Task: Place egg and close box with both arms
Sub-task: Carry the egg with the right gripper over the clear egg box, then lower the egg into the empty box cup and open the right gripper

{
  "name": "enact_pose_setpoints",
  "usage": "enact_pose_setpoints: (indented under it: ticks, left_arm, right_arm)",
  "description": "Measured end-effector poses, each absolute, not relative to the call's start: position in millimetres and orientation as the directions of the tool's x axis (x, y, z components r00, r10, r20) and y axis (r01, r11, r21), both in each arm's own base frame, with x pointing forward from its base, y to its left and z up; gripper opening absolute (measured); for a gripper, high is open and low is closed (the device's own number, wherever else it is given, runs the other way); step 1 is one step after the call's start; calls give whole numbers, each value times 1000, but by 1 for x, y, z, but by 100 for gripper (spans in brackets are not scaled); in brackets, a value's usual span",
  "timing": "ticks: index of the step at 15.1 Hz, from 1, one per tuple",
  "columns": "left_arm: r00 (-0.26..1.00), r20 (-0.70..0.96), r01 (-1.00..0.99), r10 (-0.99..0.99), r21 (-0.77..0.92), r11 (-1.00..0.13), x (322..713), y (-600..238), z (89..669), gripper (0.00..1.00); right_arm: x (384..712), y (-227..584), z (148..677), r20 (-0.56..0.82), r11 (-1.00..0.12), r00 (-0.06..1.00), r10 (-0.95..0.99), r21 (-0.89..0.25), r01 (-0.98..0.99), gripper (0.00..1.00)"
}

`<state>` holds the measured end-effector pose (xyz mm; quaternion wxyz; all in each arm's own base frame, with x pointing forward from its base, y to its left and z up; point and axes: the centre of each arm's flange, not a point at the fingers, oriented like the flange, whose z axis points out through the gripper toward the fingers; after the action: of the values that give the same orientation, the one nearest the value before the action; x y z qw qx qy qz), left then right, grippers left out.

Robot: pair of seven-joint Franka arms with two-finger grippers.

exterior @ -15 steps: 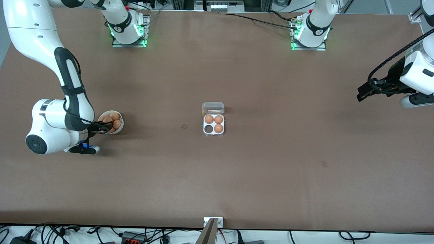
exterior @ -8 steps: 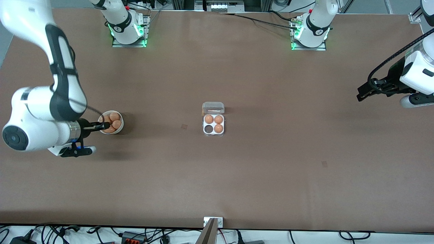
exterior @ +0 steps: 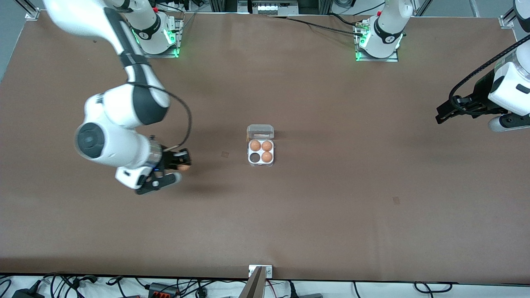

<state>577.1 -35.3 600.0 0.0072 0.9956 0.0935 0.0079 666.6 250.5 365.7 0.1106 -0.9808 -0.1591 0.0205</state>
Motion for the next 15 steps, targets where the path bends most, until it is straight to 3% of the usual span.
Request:
enact_pose_setpoints:
  ticks: [10,15]
  left_arm:
    - [982,14,186,186,16,-982,577,-35,600,100]
    - [982,14,186,186,16,-982,577,-35,600,100]
  right_arm:
    - [617,390,303,66,-928,968,243,-274,252,45]
    - [606,415,266,84,-929,968,236,-274,250,45]
